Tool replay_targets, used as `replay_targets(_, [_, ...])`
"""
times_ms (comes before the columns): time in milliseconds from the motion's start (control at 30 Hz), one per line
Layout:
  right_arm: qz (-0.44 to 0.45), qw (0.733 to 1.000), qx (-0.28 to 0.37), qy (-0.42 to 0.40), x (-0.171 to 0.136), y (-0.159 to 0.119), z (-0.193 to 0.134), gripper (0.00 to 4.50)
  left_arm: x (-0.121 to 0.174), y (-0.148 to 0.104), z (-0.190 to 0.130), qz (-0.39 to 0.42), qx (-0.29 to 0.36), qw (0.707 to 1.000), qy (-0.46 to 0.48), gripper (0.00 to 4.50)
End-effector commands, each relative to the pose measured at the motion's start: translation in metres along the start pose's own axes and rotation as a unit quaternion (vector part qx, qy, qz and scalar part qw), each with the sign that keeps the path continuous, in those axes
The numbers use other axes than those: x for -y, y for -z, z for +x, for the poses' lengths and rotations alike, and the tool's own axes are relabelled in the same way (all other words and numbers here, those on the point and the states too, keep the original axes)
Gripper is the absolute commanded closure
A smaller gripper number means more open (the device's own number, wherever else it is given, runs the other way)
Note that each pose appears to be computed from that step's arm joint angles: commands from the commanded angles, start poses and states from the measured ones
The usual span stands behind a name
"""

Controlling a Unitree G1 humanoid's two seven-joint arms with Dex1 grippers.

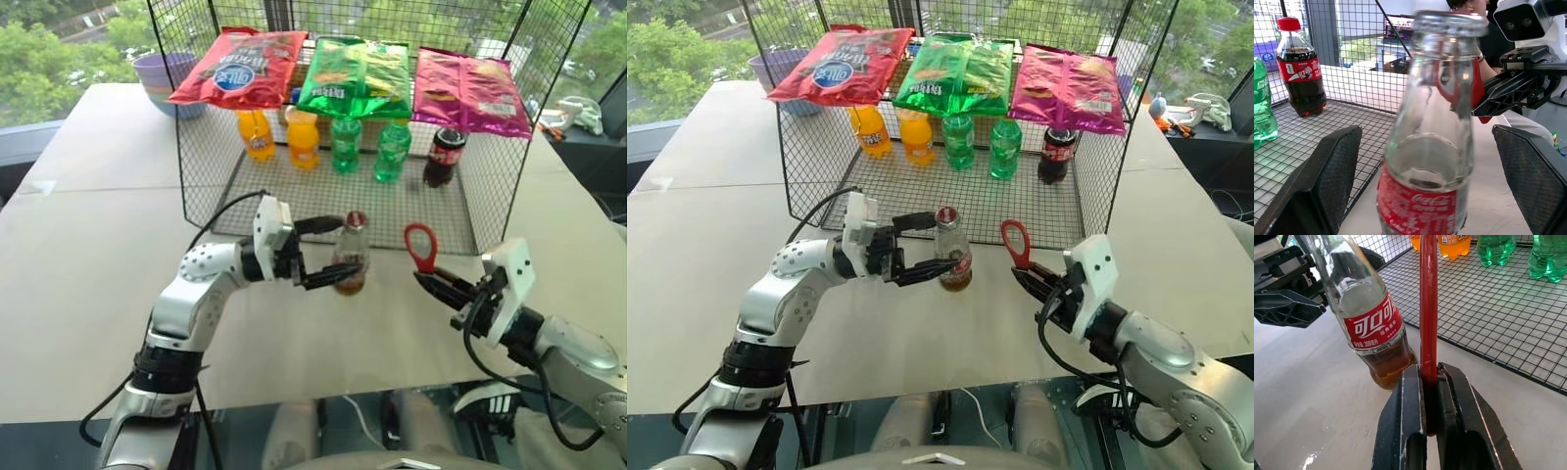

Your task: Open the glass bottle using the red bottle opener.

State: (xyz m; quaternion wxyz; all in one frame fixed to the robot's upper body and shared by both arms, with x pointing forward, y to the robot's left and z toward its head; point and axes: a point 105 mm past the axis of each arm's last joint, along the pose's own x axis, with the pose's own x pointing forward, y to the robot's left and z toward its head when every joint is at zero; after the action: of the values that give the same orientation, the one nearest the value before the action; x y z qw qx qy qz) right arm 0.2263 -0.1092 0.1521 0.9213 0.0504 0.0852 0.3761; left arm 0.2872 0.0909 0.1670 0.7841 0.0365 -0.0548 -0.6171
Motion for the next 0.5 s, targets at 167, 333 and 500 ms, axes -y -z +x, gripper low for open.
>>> replay_targets(167, [-0.035, 0.999, 0.034, -0.012, -0.009, -0.017, 0.001, 4.5, 0.001, -0.005, 0.009, 0.011, 0.002, 0.999, 0.03, 1.37])
replay_targets(333, [-0.049, 0.998, 0.035, -0.014, -0.01, -0.02, 0.002, 4.5, 0.0, -0.008, 0.014, 0.011, 0.004, 0.999, 0.043, 1.37])
replay_targets(500, [-0.06, 0.997, 0.039, -0.016, -0.012, -0.023, 0.004, 4.5, -0.001, -0.009, 0.016, 0.011, 0.005, 0.999, 0.046, 1.37])
